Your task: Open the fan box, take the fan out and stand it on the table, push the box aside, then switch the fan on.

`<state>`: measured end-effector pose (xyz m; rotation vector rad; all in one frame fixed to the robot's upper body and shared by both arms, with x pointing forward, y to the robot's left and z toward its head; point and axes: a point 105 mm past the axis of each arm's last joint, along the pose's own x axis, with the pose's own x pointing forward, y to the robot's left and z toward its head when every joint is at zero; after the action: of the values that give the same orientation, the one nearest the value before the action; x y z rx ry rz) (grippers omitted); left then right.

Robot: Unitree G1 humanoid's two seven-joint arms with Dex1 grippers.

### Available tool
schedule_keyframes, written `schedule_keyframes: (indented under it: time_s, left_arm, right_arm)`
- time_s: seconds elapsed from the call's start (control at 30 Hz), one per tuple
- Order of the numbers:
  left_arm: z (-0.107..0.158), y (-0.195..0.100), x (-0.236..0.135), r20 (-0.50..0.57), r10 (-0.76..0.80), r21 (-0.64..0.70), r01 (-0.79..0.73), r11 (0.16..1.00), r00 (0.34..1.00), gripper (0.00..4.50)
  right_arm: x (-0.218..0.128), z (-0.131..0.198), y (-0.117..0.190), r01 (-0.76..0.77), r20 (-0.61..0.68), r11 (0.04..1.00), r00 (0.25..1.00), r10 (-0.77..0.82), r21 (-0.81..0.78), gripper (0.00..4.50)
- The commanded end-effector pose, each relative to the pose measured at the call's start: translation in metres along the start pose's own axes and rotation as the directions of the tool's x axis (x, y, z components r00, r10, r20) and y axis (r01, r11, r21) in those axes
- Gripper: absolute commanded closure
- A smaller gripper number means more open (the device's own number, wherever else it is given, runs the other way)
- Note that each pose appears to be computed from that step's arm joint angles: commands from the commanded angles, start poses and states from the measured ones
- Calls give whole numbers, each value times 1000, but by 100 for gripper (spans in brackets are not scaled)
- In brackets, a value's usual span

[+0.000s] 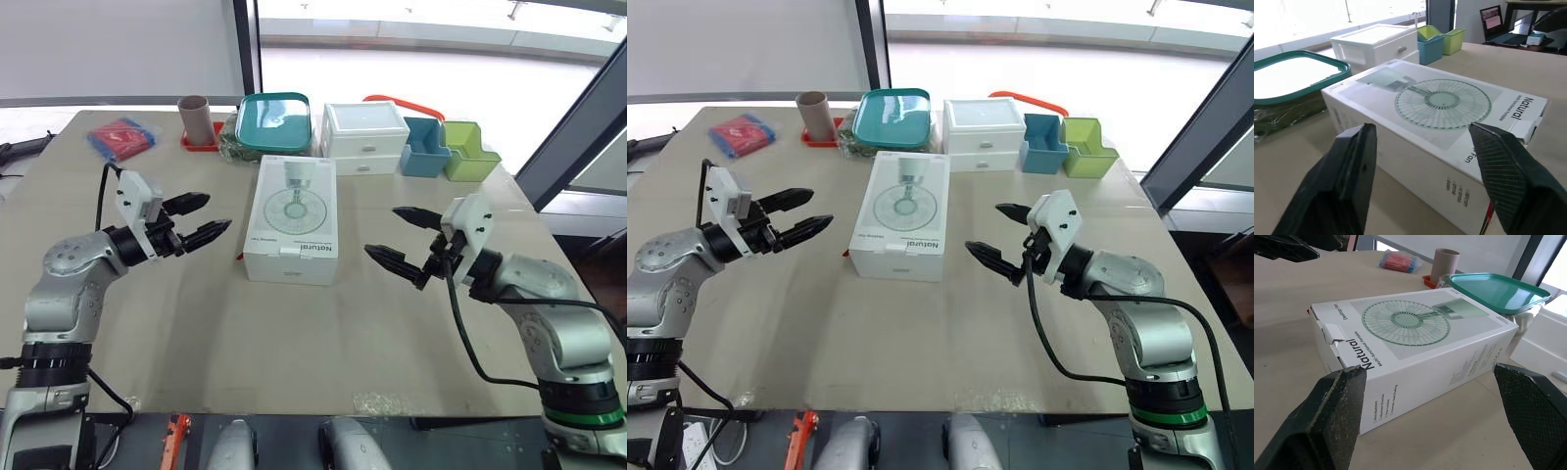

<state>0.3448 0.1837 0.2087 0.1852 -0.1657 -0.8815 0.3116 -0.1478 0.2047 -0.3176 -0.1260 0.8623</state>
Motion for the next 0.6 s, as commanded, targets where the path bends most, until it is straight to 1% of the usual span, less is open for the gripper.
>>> schedule_keyframes:
  time_s: [0.03, 0.07, 0.1, 0.13, 0.17, 0.23, 0.27, 0.37, 0.57, 0.6]
  left_arm:
    - [12, 3, 16, 37, -33, 55, 31, 998, 999, 259]
    - [13, 2, 19, 41, -49, 56, 46, 997, 998, 300]
    - [12, 1, 23, 41, -64, 54, 62, 997, 997, 324]
    - [10, -1, 27, 34, -88, 54, 86, 995, 996, 356]
    - [8, -2, 30, 28, -104, 54, 102, 993, 994, 398]
    - [2, -4, 36, 3, -133, 59, 133, 989, 991, 444]
    - [-1, -5, 38, -8, -140, 62, 141, 988, 990, 444]
    - [-17, -5, 45, -82, -151, 81, 158, 984, 985, 444]
    - [-29, -7, 52, -98, -167, 73, 174, 982, 981, 444]
    - [-32, -8, 54, -101, -174, 68, 181, 981, 980, 444]
  right_arm:
    - [5, 18, 4, -8, 48, 999, 999, 11, -49, 0]
    - [6, 19, 6, -13, 53, 999, 998, 16, -49, 0]
    - [8, 21, 8, -21, 57, 999, 998, 23, -37, 0]
    - [10, 23, 12, -31, 64, 999, 997, 33, -30, 0]
    - [12, 25, 14, -38, 69, 999, 997, 40, -26, 0]
    - [18, 29, 19, -45, 66, 998, 997, 47, -40, 0]
    - [20, 29, 21, -44, 62, 998, 997, 47, -47, 0]
    - [32, 33, 29, -58, 41, 993, 997, 62, -106, 0]
    - [47, 38, 45, -106, 15, 972, 994, 112, -209, 0]
    - [53, 39, 51, -126, 2, 959, 991, 131, -254, 0]
